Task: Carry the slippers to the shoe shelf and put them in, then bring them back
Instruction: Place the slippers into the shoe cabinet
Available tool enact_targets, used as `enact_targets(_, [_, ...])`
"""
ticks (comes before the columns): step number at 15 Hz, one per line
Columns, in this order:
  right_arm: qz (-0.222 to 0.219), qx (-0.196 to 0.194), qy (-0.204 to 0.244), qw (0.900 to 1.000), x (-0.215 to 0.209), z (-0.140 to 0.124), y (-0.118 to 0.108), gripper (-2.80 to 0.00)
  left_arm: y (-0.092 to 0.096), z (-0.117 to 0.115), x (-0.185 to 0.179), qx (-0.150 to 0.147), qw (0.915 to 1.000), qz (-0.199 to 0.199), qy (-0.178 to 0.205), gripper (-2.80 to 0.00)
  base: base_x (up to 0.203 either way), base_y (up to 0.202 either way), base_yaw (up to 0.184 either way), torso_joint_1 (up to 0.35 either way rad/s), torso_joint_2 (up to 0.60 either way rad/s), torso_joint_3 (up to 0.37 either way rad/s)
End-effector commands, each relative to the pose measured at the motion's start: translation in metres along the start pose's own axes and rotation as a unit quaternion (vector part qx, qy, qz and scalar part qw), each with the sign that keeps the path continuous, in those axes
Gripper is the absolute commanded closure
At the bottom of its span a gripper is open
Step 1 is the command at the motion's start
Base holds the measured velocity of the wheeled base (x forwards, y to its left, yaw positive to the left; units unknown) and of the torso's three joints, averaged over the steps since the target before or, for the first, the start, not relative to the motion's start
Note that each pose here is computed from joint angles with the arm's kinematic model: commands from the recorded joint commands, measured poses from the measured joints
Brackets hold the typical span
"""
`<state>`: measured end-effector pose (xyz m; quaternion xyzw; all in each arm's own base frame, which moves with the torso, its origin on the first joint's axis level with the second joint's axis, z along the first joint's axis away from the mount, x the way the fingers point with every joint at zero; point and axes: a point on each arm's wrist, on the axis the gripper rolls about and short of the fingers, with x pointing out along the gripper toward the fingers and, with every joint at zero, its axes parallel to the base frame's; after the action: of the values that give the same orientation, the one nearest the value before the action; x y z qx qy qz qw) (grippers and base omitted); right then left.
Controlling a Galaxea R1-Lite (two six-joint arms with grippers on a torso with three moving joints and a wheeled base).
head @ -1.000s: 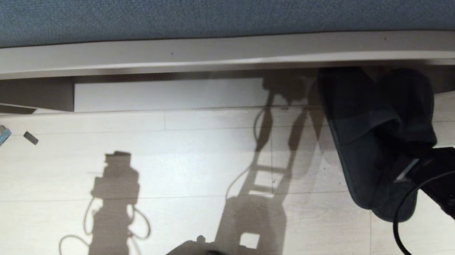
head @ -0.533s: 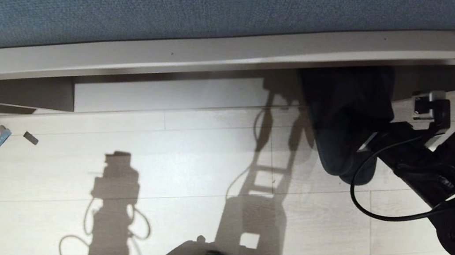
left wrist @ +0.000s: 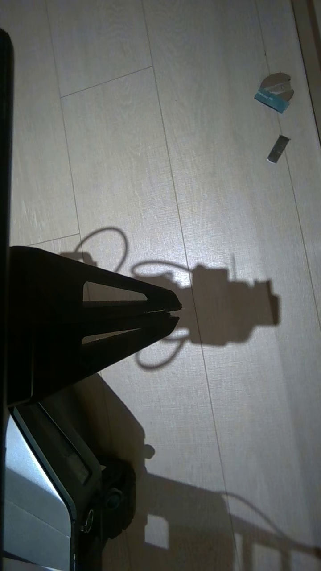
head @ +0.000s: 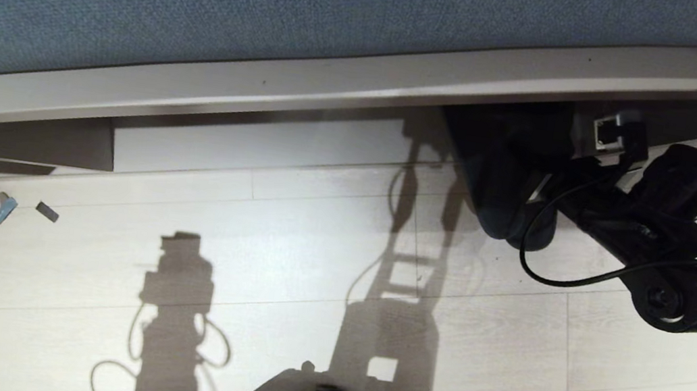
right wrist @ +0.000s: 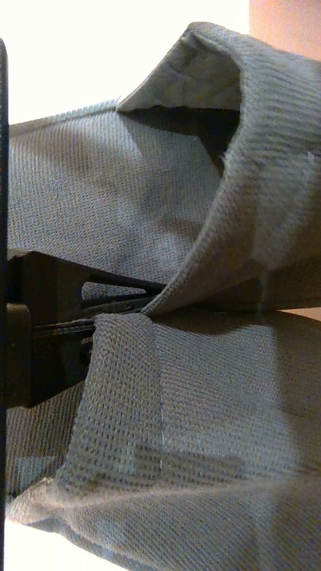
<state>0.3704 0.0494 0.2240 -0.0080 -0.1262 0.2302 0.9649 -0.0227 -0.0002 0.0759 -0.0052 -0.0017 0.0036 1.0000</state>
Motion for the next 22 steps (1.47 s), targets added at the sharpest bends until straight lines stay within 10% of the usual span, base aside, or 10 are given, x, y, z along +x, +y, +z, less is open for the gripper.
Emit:
enact_targets(1, [0.0, -0.005, -0.011, 1.0, 0.008, 0.0, -0.004, 0.0, 0.0, 0.0, 0.0, 0.0, 1.0, 0.0, 0.0, 0.0, 0.0, 0.0, 0.0, 0.0, 0.0, 0.0])
enact_targets(21, [0.008, -0.02, -0.109, 0.994, 0.064, 0.013, -0.019, 0.0, 0.0, 0.0, 0.0, 0.0, 1.0, 0.0, 0.0, 0.0, 0.0, 0.0, 0.0, 0.0, 0.0, 0.0])
enact_targets(22, [0.007, -0.018, -0.108, 0.994, 0.066, 0.013, -0.019, -2.8, 0.0, 0.0, 0.0, 0.0, 1.0, 0.0, 0.0, 0.0, 0.0, 0.0, 0.0, 0.0, 0.0, 0.0])
